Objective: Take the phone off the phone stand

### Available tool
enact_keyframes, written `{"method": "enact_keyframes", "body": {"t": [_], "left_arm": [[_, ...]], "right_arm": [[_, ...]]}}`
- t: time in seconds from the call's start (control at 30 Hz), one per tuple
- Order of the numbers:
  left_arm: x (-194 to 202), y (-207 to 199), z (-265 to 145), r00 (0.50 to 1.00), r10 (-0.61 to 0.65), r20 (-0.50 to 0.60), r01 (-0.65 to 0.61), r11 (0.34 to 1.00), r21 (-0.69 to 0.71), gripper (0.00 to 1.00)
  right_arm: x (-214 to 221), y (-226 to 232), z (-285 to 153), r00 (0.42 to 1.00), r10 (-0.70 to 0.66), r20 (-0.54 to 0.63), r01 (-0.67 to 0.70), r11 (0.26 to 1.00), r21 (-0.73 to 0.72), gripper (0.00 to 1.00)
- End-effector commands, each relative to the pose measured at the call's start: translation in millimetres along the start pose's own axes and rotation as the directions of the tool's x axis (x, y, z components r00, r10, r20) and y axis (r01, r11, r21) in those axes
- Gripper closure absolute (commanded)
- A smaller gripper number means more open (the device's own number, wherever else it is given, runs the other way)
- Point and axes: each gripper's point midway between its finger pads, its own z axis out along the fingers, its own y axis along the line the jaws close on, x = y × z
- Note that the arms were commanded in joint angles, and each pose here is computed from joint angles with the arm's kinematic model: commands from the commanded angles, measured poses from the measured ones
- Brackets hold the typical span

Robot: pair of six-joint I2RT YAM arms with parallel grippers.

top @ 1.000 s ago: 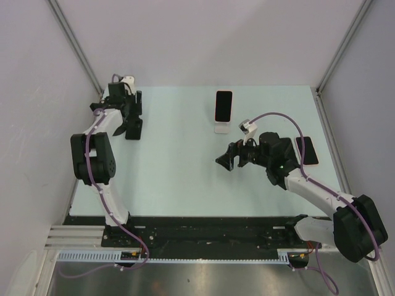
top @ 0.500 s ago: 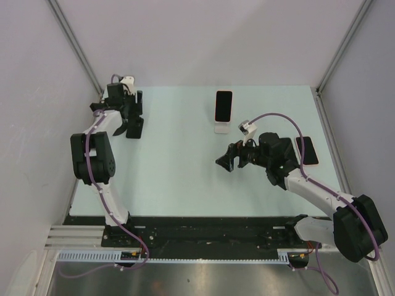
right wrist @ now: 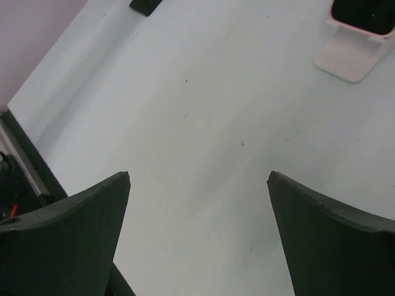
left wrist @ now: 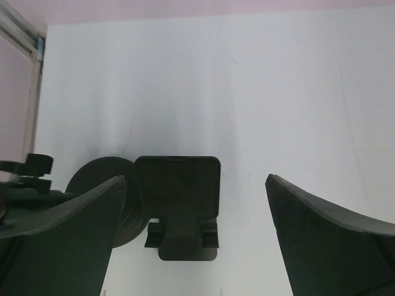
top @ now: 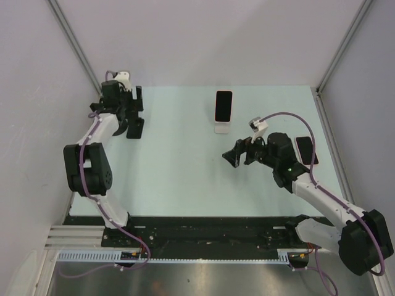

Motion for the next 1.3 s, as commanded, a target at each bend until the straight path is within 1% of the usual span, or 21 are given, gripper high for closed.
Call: {"method": "enact_keyframes", "body": {"t": [0.0,0.03,0.07,0.2,0.27,0.3,0.37,0.4,0.53,0.6,0.63,0.67,0.7,0.73,0.8,0.87,0.9,0.97,1.0,1.07,1.27], "left_arm": [[-75.4,-23.8,-56.9,0.978,-0.043,0.204,0.039,0.999,0.022,0.00],[-79.9,-23.9,-63.8,0.975,-0.052,0.217,0.050,0.999,0.016,0.00],[-87.2,-48.0,-72.4,0.971,-0.050,0.235,0.038,0.998,0.057,0.00],[-108.2,-81.0,-124.5,0.937,-0.153,0.314,0.130,0.987,0.094,0.00],[-110.7,-104.8,-143.8,0.925,-0.192,0.327,0.151,0.977,0.147,0.00],[-102.8,-111.2,-148.1,0.929,-0.195,0.315,0.152,0.976,0.156,0.00],[-105.3,-123.5,-174.2,0.918,-0.199,0.343,0.147,0.974,0.170,0.00],[-95.3,-127.5,-179.3,0.923,-0.190,0.333,0.137,0.975,0.176,0.00],[-78.4,-127.7,-217.1,0.912,-0.180,0.368,0.122,0.977,0.175,0.00],[-55.2,-126.6,-219.6,0.923,-0.169,0.346,0.118,0.979,0.165,0.00],[-49.3,-124.1,-224.1,0.923,-0.169,0.347,0.119,0.980,0.161,0.00],[-48.8,-121.8,-235.2,0.913,-0.179,0.367,0.124,0.978,0.169,0.00],[-35.1,-120.7,-234.3,0.920,-0.177,0.351,0.125,0.978,0.166,0.00],[-30.4,-120.4,-236.5,0.920,-0.176,0.350,0.123,0.978,0.168,0.00],[-22.0,-116.1,-242.6,0.915,-0.181,0.360,0.129,0.978,0.163,0.00],[-18.3,-109.6,-243.9,0.911,-0.191,0.366,0.151,0.979,0.136,0.00],[-19.6,-109.3,-244.5,0.909,-0.194,0.369,0.153,0.979,0.136,0.00],[-23.3,-111.2,-245.7,0.908,-0.192,0.372,0.147,0.978,0.148,0.00],[-24.7,-112.3,-246.5,0.907,-0.193,0.374,0.144,0.977,0.155,0.00],[-23.5,-110.4,-245.1,0.909,-0.190,0.370,0.143,0.978,0.151,0.00],[-24.6,-101.6,-248.9,0.904,-0.182,0.388,0.144,0.982,0.124,0.00]], "right_arm": [[-25.2,-31.5,-13.7,0.993,0.061,0.097,-0.073,0.989,0.131,0.00],[-27.5,-35.7,-15.3,0.992,0.073,0.107,-0.088,0.986,0.142,0.00],[-31.4,-40.3,-16.8,0.989,0.081,0.122,-0.100,0.983,0.156,0.00],[-49.1,-59.9,-18.4,0.984,0.057,0.167,-0.098,0.964,0.248,0.00],[-55.9,-70.6,-17.5,0.981,0.048,0.187,-0.104,0.947,0.304,0.00],[-54.4,-76.2,-13.1,0.983,0.050,0.177,-0.106,0.940,0.324,0.00],[-65.5,-84.0,-8.8,0.980,0.035,0.196,-0.108,0.922,0.372,0.00],[-62.5,-91.3,-3.0,0.983,0.033,0.181,-0.104,0.911,0.399,0.00],[-80.5,-102.1,16.0,0.979,-0.018,0.201,-0.082,0.876,0.475,0.00],[-86.8,-104.1,27.4,0.977,-0.036,0.212,-0.077,0.862,0.502,0.00],[-81.1,-107.9,38.2,0.981,-0.045,0.189,-0.060,0.855,0.515,0.00],[-90.9,-111.3,43.7,0.977,-0.064,0.205,-0.059,0.839,0.541,0.00],[-93.7,-104.6,54.2,0.974,-0.083,0.211,-0.044,0.845,0.534,0.00],[-82.3,-112.4,68.0,0.981,-0.090,0.174,-0.021,0.835,0.550,0.00],[-97.2,-110.0,82.9,0.971,-0.114,0.212,-0.026,0.824,0.565,0.00],[-90.7,-122.4,98.2,0.970,-0.132,0.204,-0.021,0.791,0.612,0.00],[-103.3,-115.7,107.1,0.958,-0.151,0.245,-0.030,0.794,0.607,0.00],[-97.0,-125.8,120.4,0.957,-0.170,0.237,-0.023,0.765,0.643,0.00],[-110.6,-122.7,125.5,0.944,-0.179,0.278,-0.041,0.770,0.636,0.00],[-108.0,-128.6,136.5,0.938,-0.189,0.289,-0.051,0.752,0.657,0.00],[-116.8,-143.1,149.2,0.919,-0.224,0.325,-0.090,0.682,0.725,0.00]]}}
